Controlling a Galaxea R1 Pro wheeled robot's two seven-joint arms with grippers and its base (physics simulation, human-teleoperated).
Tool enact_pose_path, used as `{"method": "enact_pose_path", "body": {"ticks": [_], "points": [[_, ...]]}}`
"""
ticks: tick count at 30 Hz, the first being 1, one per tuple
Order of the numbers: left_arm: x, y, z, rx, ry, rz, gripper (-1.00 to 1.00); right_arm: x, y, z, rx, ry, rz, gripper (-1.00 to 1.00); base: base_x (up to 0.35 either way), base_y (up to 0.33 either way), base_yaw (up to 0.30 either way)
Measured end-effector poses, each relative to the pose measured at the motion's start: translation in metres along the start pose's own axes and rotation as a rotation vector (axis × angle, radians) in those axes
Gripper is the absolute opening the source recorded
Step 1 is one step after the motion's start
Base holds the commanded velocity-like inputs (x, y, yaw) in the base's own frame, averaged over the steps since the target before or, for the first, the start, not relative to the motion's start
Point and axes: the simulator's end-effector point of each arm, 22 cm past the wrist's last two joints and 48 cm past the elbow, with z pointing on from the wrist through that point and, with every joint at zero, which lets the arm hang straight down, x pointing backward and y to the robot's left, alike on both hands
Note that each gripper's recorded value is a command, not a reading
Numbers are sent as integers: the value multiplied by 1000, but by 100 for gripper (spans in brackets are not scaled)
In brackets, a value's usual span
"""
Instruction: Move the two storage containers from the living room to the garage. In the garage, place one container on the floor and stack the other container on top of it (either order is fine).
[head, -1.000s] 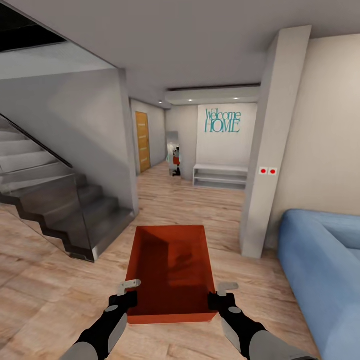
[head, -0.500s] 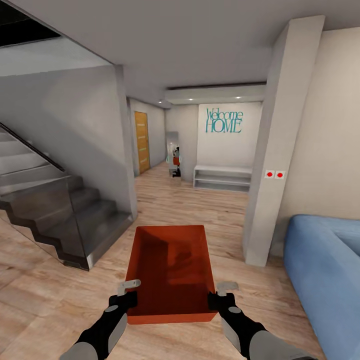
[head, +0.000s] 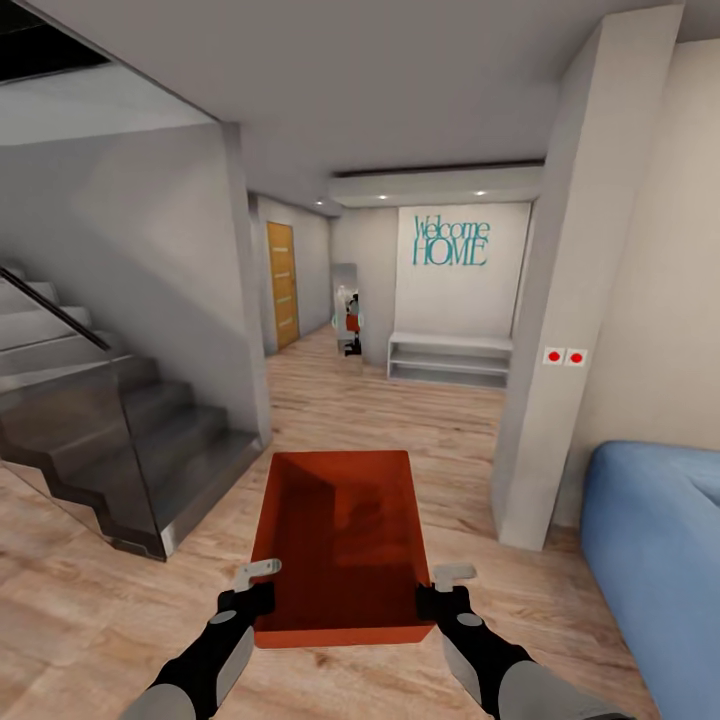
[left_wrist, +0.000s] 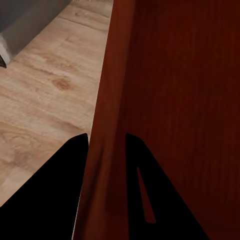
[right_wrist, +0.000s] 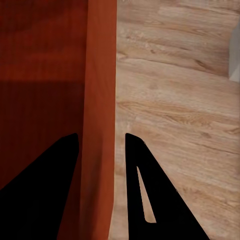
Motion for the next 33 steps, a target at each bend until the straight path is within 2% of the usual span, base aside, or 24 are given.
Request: {"method": "enact_pose_path", "body": {"ticks": [24, 33], "points": [[-1, 0, 0, 0, 0, -2, -100, -1, 0, 0, -2, 1, 1, -100, 321, 0, 0], [-1, 0, 0, 0, 1, -1, -100, 0, 0, 0, -2, 2, 2, -100, 321, 0, -135]]}}
